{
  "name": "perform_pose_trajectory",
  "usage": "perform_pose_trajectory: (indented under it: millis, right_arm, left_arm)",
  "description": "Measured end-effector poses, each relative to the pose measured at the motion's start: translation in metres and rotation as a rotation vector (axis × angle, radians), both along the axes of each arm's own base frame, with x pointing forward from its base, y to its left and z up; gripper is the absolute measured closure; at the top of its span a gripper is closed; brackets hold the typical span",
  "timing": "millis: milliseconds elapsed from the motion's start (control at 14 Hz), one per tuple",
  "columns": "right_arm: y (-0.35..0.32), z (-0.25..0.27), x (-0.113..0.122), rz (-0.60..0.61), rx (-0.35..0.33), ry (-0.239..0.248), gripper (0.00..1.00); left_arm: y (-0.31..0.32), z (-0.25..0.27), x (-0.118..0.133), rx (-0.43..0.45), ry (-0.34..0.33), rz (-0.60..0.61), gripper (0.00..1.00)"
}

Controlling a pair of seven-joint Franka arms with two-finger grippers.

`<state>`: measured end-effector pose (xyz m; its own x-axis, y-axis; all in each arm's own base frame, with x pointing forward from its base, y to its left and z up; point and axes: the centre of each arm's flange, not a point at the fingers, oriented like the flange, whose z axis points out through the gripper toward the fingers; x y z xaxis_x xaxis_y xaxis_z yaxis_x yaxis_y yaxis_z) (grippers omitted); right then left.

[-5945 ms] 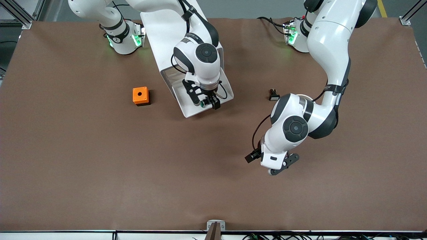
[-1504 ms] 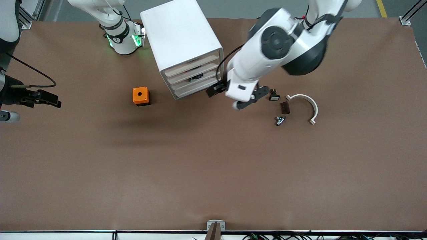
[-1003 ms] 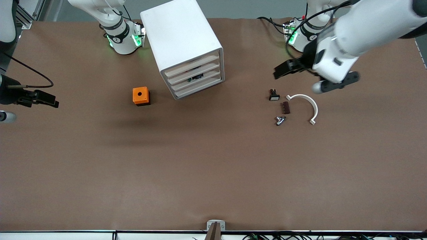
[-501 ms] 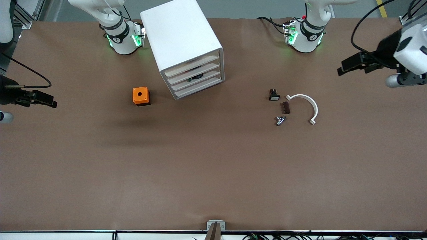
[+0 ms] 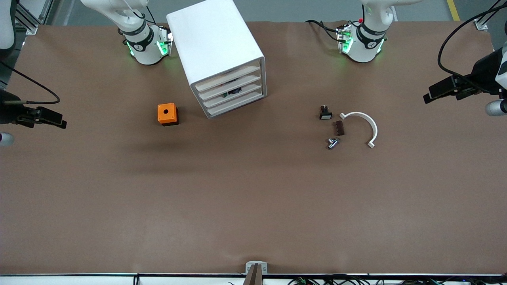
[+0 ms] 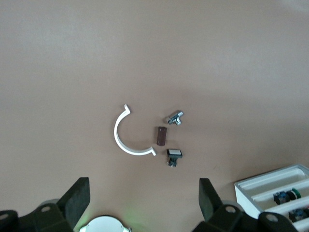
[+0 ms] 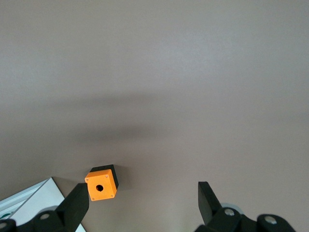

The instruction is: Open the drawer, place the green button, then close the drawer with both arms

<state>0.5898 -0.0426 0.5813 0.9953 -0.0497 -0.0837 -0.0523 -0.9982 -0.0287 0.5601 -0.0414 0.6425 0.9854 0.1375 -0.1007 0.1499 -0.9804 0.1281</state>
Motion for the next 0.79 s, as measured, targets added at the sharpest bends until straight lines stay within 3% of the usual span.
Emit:
perform_pose_trajectory:
  millis: [788]
  right_arm:
    - [0.008, -0.007, 0.002, 0.014, 0.001, 0.017, 0.00]
  left_arm:
    - [0.008, -0.041, 0.025, 0.034, -0.063, -0.032, 0.00]
